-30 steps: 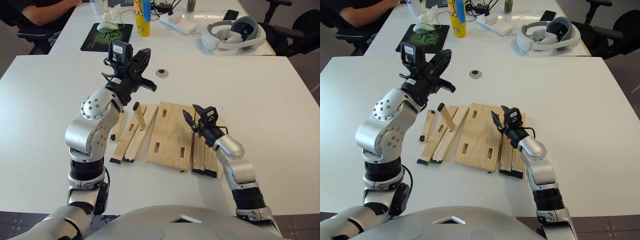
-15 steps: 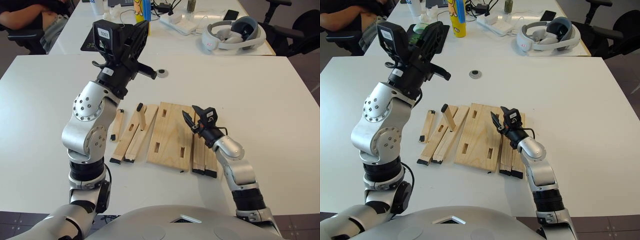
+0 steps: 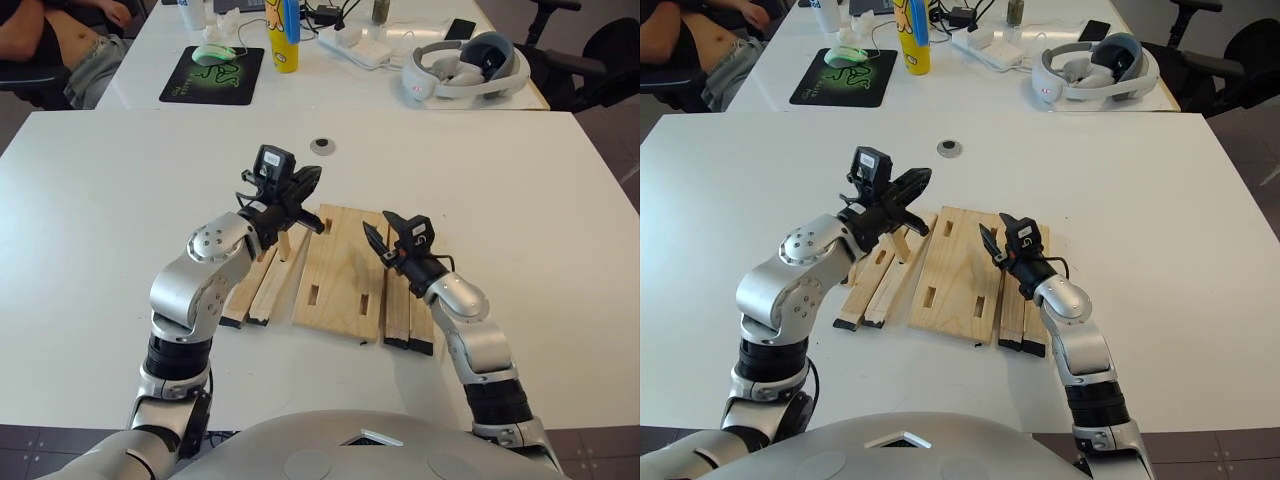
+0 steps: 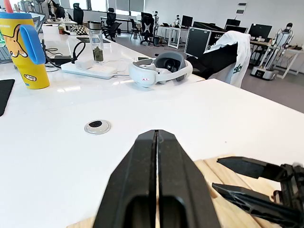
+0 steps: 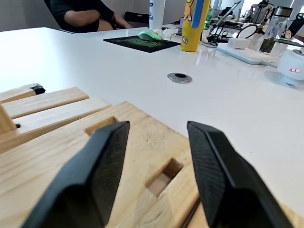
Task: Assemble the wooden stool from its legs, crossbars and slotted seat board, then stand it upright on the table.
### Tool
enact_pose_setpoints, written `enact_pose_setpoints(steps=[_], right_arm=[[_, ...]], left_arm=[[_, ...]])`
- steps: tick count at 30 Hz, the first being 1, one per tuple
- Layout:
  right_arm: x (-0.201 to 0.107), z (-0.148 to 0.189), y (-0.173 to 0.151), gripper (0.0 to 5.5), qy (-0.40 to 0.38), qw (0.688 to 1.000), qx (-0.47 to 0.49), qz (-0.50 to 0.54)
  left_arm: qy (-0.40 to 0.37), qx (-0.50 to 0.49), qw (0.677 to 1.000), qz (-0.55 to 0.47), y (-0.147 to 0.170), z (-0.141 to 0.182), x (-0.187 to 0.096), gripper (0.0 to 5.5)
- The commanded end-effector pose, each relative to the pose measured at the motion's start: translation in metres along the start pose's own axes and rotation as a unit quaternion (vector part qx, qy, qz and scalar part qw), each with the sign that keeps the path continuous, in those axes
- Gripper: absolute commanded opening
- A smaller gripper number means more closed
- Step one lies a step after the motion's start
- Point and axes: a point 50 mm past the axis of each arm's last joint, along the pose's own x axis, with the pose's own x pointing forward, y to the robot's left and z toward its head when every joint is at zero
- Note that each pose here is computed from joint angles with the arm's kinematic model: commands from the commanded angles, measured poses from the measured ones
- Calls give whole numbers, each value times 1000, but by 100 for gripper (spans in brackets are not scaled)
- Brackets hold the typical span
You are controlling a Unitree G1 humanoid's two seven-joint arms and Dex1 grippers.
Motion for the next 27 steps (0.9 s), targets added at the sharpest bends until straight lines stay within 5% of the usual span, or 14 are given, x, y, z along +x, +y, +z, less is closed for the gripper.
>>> enact_pose_setpoints(steps=[1,7,15,27], right_arm=[[-3,3,2,223,4,1000,-6,1],[-2,2,0,223,5,1000,-4,-4],[-1,-4,-3,223,9,1000,-3,-14],[-14,-8,-5,223,1,998,10,-69]], left_arm=[[113,-68,991,32,9,-53,-10,4],[-57,-30,997,34,8,2,2,4],[-259,30,965,3,0,71,-11,4],[-163,34,983,78,87,45,-73,141]])
